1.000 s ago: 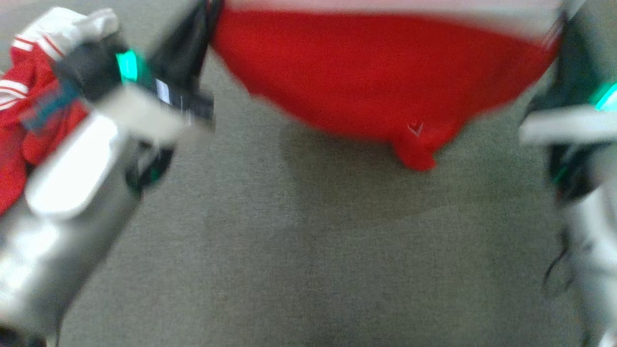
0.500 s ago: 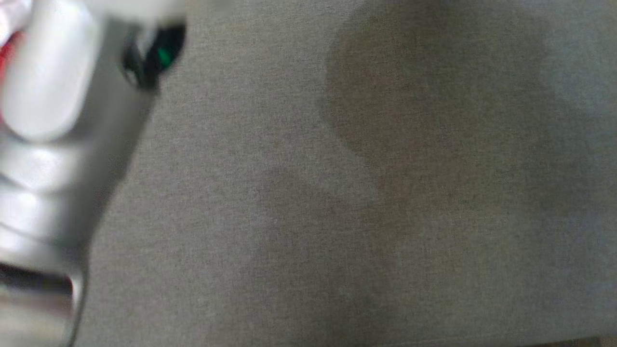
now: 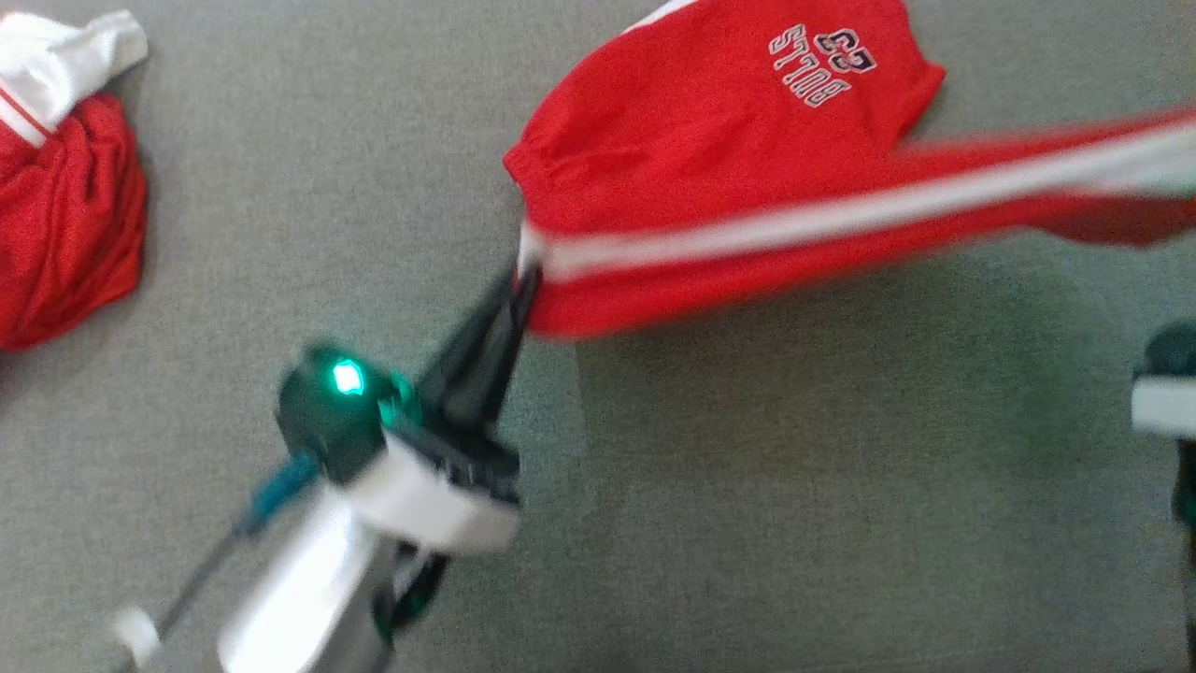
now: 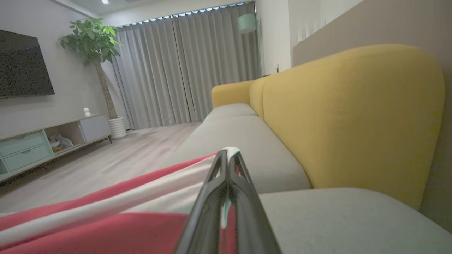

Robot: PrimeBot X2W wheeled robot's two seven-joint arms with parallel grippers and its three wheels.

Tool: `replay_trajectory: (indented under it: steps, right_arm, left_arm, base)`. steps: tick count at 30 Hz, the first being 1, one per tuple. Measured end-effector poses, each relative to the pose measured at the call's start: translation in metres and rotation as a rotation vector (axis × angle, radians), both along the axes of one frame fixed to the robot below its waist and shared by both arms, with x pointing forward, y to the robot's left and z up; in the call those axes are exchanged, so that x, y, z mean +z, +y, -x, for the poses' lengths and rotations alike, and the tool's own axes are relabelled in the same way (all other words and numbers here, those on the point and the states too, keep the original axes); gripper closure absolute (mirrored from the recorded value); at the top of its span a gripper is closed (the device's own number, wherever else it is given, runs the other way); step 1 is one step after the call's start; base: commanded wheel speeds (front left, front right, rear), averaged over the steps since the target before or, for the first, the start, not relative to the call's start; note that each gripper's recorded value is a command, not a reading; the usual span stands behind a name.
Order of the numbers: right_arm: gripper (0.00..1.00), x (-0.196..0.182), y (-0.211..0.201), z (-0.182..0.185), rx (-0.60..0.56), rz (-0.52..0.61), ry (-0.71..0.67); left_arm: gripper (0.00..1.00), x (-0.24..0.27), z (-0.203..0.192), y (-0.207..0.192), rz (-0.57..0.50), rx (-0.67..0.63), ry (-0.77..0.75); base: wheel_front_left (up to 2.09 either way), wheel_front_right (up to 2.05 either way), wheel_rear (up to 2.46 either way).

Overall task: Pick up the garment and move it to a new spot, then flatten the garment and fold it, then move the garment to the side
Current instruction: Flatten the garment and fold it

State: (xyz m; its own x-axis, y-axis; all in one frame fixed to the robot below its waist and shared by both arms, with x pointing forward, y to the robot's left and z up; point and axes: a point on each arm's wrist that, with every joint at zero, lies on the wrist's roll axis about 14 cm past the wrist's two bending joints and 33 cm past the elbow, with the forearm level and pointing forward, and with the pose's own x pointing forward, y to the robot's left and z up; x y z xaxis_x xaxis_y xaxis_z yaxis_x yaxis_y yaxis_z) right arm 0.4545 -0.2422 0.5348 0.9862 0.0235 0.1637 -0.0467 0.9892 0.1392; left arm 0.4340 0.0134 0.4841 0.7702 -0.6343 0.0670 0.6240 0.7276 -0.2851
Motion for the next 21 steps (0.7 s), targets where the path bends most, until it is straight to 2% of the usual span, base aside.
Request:
replay_trajectory:
  steps: [6, 11, 16, 21]
  right_arm:
    - [1.00, -0.019, -0.003, 0.060, -0.012, -0.055, 0.123]
    - [1.00, -0.011, -0.012, 0.088, -0.037, -0.069, 0.131]
    - [1.00, -0.007, -0.009, 0.073, -0.022, -0.066, 0.120]
    - [1.00, -0.002, 0.009, 0.018, 0.038, -0.060, 0.105]
  left_arm:
    - [1.00, -0.031, 0.059, 0.006, -0.013, 0.037, 0.127]
    - [1.00, -0.028, 0.083, 0.011, -0.024, 0.055, 0.126]
    - [1.00, -0.017, 0.077, 0.011, 0.001, 0.073, 0.096]
    - [1.00, 0.002, 0.037, 0.004, 0.036, 0.083, 0.037]
  base:
    - [0.00, 0.00, 0.00]
    - [0.00, 0.00, 0.00]
    - [0.00, 0.00, 0.00]
    - [0.00, 0.00, 0.00]
